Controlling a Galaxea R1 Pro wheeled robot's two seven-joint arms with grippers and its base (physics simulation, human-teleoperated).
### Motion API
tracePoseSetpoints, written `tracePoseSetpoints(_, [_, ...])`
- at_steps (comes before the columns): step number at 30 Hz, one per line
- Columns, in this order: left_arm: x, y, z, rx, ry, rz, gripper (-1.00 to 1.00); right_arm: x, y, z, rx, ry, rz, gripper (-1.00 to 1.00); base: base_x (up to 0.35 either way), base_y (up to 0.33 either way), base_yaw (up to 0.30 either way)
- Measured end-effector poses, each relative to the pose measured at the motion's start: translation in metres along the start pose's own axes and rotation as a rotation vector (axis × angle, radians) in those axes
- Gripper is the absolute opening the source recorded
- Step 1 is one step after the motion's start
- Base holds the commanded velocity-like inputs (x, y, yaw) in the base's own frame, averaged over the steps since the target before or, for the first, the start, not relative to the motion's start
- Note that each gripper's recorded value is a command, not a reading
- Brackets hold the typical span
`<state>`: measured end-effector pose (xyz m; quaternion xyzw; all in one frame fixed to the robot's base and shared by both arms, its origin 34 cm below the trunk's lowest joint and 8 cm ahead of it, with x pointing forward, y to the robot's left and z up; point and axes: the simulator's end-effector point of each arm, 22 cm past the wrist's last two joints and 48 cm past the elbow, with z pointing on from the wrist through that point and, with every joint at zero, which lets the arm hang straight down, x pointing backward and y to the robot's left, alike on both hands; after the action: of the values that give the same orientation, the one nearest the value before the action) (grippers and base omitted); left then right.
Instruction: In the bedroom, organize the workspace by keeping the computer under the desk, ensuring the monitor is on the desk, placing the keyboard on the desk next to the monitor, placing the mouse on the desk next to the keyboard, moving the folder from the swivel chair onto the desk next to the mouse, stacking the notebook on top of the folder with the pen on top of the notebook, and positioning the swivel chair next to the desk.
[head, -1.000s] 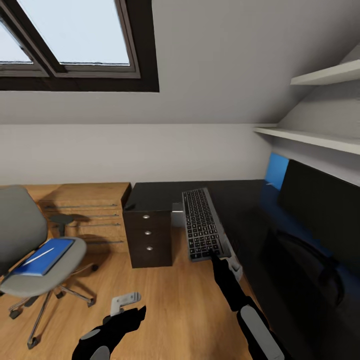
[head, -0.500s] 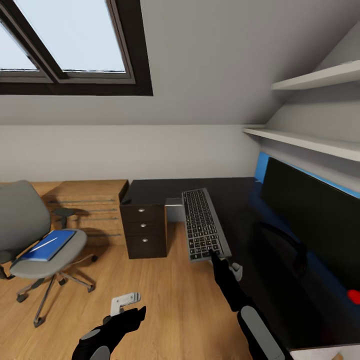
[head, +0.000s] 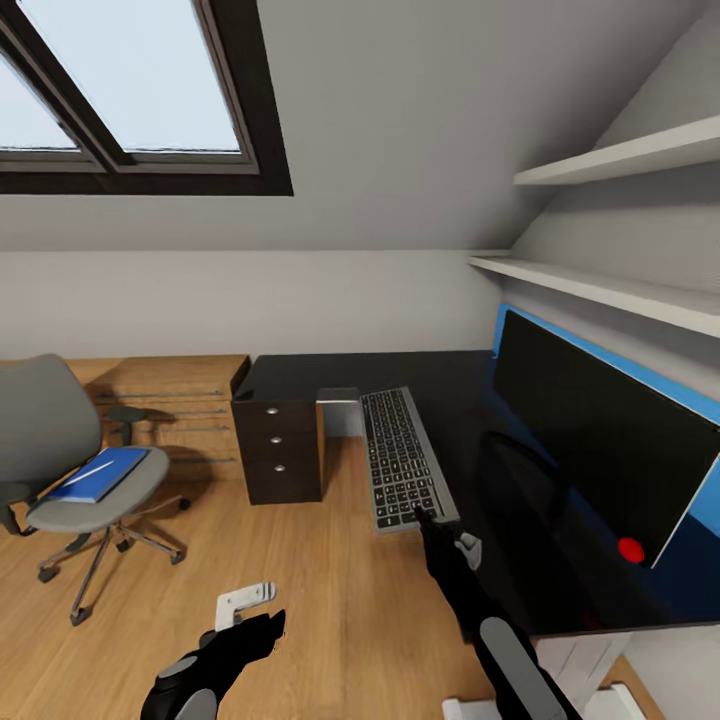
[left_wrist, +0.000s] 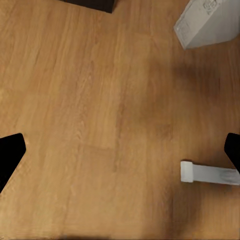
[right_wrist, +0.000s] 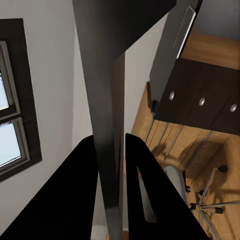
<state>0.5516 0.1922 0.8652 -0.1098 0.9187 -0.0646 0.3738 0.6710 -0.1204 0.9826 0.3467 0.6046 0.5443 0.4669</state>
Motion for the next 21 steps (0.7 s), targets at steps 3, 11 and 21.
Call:
tracePoseSetpoints(3, [-0.001,0.021,-0.001,-0.097,-0.005,-0.004,1.0,-0.002,-0.007,-0.001,0.017,-0.002,-0.001,-1.0,-0.012,-0.012,0.0])
tracePoseSetpoints(11, [0.0,0.029,-0.003,-0.144,-0.009,-0.008,1.0,-0.022,-0.04,-0.015,0.082,0.04,0.055,-1.0,0.022,-0.189,0.0])
tracePoseSetpoints(21, [0.0,0.029,-0.002,-0.142,-0.008,-0.008,1.0,-0.037,-0.047,-0.022,0.09,0.046,0.105,-1.0,0.074,-0.139,0.0])
